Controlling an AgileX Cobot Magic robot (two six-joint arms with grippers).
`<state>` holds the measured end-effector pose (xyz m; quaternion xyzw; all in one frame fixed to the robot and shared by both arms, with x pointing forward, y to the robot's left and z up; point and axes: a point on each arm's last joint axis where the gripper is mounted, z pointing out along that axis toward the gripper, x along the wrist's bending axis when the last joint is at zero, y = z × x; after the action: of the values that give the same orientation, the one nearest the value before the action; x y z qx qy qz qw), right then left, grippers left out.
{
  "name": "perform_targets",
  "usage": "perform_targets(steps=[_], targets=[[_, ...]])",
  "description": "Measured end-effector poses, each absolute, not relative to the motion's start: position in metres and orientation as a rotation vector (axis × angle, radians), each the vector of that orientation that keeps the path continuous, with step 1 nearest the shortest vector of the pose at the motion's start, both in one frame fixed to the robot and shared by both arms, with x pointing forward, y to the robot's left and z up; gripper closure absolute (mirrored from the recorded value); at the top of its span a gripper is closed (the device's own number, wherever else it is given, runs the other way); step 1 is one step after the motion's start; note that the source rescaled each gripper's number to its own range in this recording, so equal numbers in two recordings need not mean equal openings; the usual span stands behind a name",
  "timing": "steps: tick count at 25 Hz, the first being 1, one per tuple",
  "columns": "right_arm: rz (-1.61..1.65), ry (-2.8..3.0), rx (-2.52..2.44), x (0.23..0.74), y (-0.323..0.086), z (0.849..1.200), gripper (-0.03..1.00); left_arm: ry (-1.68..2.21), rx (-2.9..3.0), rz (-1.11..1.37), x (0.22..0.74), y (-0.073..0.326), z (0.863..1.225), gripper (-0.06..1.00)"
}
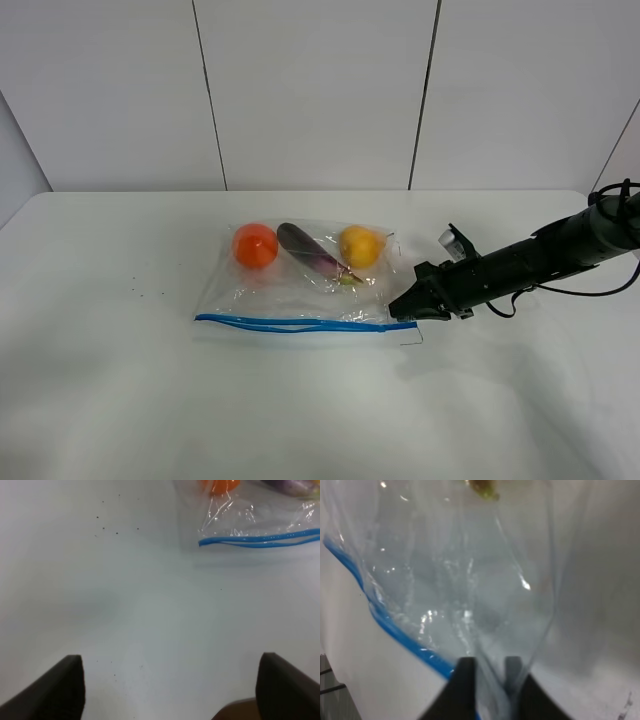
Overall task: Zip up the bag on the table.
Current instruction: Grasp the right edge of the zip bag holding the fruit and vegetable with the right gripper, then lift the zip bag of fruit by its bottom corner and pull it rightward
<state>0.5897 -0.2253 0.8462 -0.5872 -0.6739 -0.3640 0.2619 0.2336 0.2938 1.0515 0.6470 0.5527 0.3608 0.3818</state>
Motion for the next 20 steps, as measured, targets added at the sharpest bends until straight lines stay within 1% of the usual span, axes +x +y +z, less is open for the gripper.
perform_targets(steps=[1, 2, 20], targets=[[-0.985, -1.824, -1.589, 0.590, -0.225, 0.846, 0.95, 1.410, 1.651, 0.920, 0.234, 0.294, 1.052, -0.06], [-0.985, -1.823, -1.588, 0.590, -0.225, 0.846, 0.97, 1.410, 1.651, 0.920, 0.234, 0.294, 1.052, -0.06], [-1.030, -1.697, -1.471, 0.584, -0.218, 0.857, 0.97, 1.410, 1.651, 0.920, 0.234, 0.294, 1.052, -0.06]])
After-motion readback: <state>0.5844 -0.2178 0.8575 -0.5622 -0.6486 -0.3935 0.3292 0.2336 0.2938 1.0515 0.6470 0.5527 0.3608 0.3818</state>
